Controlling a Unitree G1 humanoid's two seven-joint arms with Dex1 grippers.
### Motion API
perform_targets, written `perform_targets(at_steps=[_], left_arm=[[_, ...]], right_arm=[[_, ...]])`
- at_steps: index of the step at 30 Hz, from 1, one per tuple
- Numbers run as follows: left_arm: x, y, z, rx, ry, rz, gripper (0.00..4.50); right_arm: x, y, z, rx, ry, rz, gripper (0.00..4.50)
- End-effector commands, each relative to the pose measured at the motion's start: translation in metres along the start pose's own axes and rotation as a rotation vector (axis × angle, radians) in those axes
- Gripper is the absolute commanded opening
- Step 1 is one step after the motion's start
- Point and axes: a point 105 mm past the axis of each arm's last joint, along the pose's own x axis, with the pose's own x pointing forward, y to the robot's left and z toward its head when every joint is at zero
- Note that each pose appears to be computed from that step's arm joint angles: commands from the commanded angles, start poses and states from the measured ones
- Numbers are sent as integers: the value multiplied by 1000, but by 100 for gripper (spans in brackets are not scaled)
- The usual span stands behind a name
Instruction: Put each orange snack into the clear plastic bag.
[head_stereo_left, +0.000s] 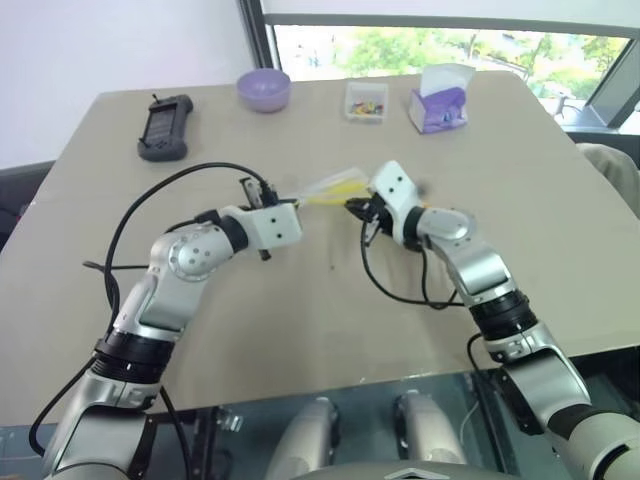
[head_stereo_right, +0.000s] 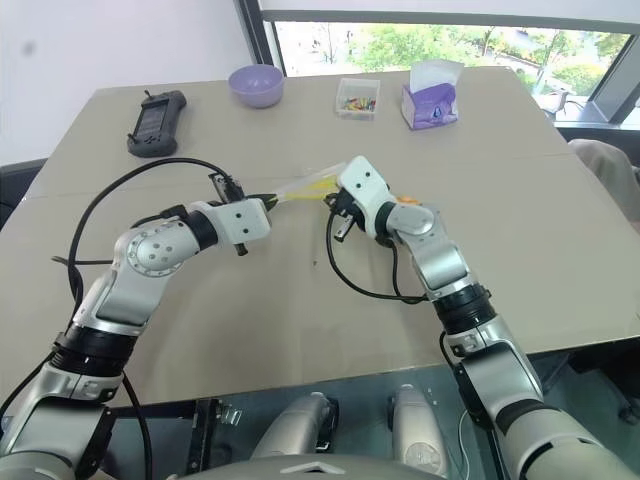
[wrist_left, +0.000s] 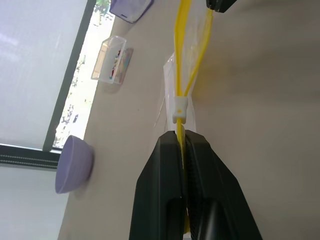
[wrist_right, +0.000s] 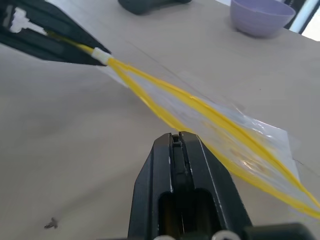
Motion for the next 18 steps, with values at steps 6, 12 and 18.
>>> perform_targets(at_steps=[6,12,18], left_arm=[[-2,2,16,37,-62,14,0],[-3,1,20,26,-85,21,0],[-3,1,21,16,-92,26,0]], right_arm=[[5,-10,17,-10,-45,-48,5],[14,-11,12,-34,-27,-79,5],[25,-7,4,-209,-1,-123,5]])
